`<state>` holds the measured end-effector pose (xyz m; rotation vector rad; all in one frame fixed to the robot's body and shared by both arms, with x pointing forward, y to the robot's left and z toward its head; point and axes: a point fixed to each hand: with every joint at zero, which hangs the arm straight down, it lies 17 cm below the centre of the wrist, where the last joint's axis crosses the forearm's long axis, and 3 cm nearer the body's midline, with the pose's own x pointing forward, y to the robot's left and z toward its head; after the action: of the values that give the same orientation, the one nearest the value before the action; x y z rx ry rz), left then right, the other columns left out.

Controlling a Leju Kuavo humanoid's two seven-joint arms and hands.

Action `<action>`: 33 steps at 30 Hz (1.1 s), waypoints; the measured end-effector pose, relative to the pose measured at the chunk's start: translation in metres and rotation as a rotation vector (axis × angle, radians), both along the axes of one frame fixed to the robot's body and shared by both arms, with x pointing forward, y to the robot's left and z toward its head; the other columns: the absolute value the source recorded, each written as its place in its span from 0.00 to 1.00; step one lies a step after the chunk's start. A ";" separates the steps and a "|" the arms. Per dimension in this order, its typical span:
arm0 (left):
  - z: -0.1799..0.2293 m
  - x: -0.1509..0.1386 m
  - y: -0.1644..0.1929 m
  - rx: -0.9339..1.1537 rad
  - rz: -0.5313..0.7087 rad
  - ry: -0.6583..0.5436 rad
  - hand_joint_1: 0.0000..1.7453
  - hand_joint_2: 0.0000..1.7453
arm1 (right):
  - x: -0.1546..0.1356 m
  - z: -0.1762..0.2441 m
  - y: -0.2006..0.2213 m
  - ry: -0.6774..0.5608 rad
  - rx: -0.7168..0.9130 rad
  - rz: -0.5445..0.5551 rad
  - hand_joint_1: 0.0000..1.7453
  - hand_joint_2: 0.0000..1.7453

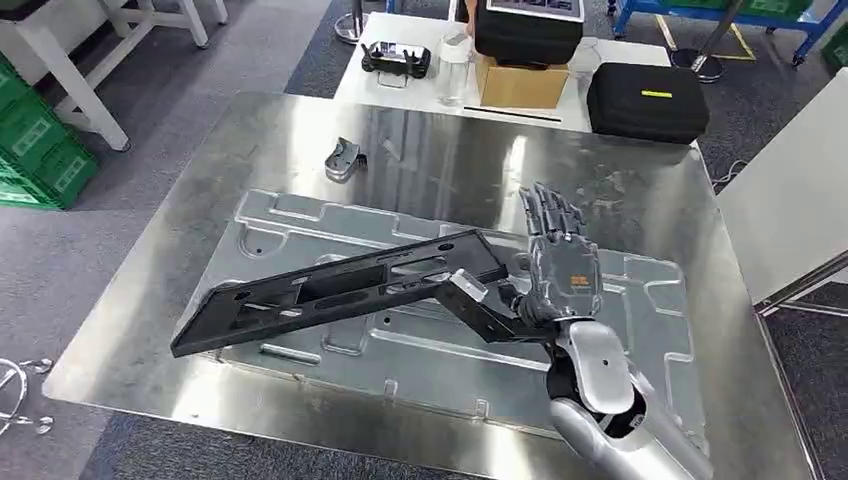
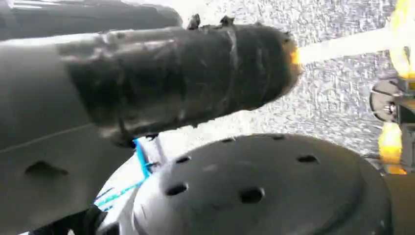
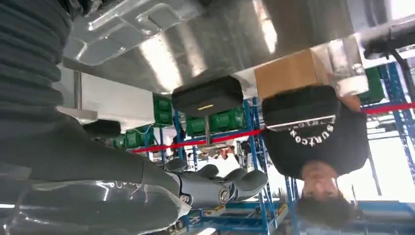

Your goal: Take the parts from the cabinet and place them on the table.

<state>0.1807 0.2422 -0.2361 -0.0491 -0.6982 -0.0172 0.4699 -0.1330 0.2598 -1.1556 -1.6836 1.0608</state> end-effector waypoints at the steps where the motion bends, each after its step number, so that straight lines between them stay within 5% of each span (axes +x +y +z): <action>1: 0.000 0.000 0.000 0.000 0.001 0.001 0.00 0.00 | -0.002 0.001 0.000 -0.001 0.008 0.004 0.00 1.00; 33: 0.001 0.007 0.013 0.024 0.010 -0.010 0.00 0.00 | -0.032 0.042 0.024 -0.091 0.141 0.126 0.00 1.00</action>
<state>0.1881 0.2556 -0.2350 -0.0227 -0.7082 -0.0163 0.4379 -0.1092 0.3019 -1.0325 -1.8916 0.9606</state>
